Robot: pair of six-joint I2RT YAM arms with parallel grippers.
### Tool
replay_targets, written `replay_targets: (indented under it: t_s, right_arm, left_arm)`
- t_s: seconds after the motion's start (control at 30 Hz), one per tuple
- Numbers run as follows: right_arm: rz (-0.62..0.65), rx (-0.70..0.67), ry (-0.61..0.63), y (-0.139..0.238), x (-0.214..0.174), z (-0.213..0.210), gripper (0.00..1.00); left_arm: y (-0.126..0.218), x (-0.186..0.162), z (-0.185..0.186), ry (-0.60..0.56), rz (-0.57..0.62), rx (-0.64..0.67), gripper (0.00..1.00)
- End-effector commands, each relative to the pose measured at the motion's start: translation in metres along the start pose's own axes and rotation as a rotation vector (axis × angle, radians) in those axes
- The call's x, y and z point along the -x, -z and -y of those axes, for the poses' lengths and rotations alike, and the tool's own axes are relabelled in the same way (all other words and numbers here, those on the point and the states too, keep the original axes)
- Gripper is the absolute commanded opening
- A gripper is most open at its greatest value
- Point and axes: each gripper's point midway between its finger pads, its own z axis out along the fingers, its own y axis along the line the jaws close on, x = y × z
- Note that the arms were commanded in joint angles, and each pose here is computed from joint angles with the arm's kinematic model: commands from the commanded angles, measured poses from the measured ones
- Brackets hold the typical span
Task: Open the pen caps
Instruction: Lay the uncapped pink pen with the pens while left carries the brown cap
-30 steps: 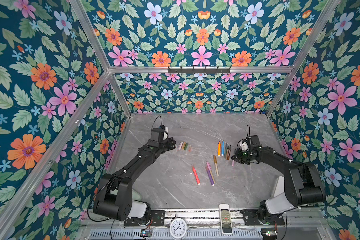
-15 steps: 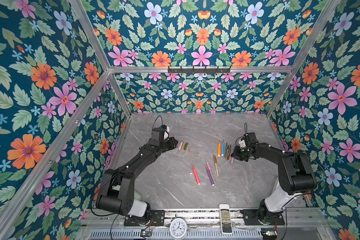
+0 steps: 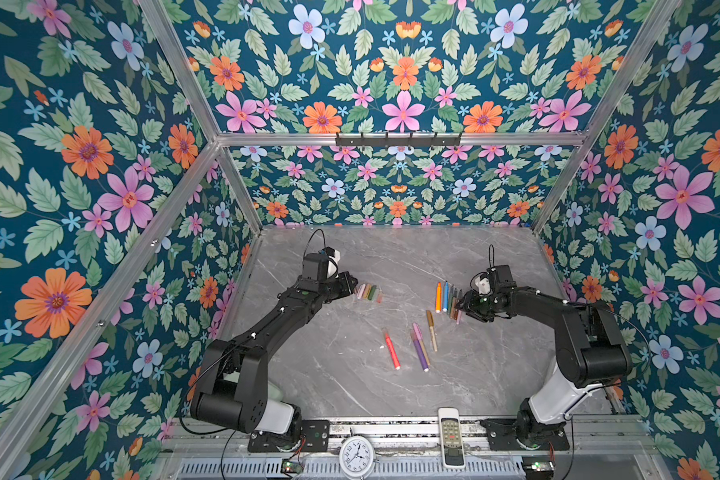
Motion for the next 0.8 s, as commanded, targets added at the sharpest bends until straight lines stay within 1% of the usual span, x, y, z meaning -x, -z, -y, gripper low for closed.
replay_targets:
  t_s: [0.0, 0.1, 0.17, 0.23, 0.33, 0.4, 0.5, 0.6, 0.77]
  right_arm:
    - [0.032, 0.026, 0.024, 0.012, -0.001, -0.007, 0.48]
    - [0.046, 0.041, 0.033, 0.021, -0.013, -0.006, 0.48]
    - [0.052, 0.051, 0.034, 0.026, -0.024, -0.003, 0.47]
    - [0.056, 0.071, 0.039, 0.029, -0.034, -0.002, 0.47]
    - [0.066, 0.100, 0.045, 0.030, -0.047, 0.001, 0.47]
    - [0.082, 0.124, 0.060, 0.033, -0.051, -0.001, 0.47]
    - [0.101, 0.151, 0.082, 0.038, -0.050, -0.007, 0.47]
    - [0.143, 0.167, 0.088, 0.040, -0.050, -0.007, 0.47]
    - [0.158, 0.152, 0.140, 0.039, -0.053, -0.013, 0.47]
  left_arm:
    - [-0.002, 0.006, 0.001, -0.009, 0.011, 0.003, 0.00]
    - [-0.007, 0.007, -0.010, -0.019, 0.000, 0.061, 0.00]
    - [-0.011, 0.014, -0.024, -0.018, -0.003, 0.131, 0.00]
    - [-0.016, 0.024, -0.037, -0.008, -0.011, 0.188, 0.00]
    - [-0.023, 0.040, -0.053, 0.017, -0.009, 0.230, 0.00]
    - [-0.027, 0.051, -0.065, 0.018, -0.007, 0.263, 0.00]
    - [-0.032, 0.064, -0.083, -0.003, -0.026, 0.348, 0.00]
    - [-0.041, 0.065, -0.099, -0.013, -0.073, 0.400, 0.00]
    - [-0.057, 0.057, -0.121, -0.027, -0.136, 0.460, 0.00]
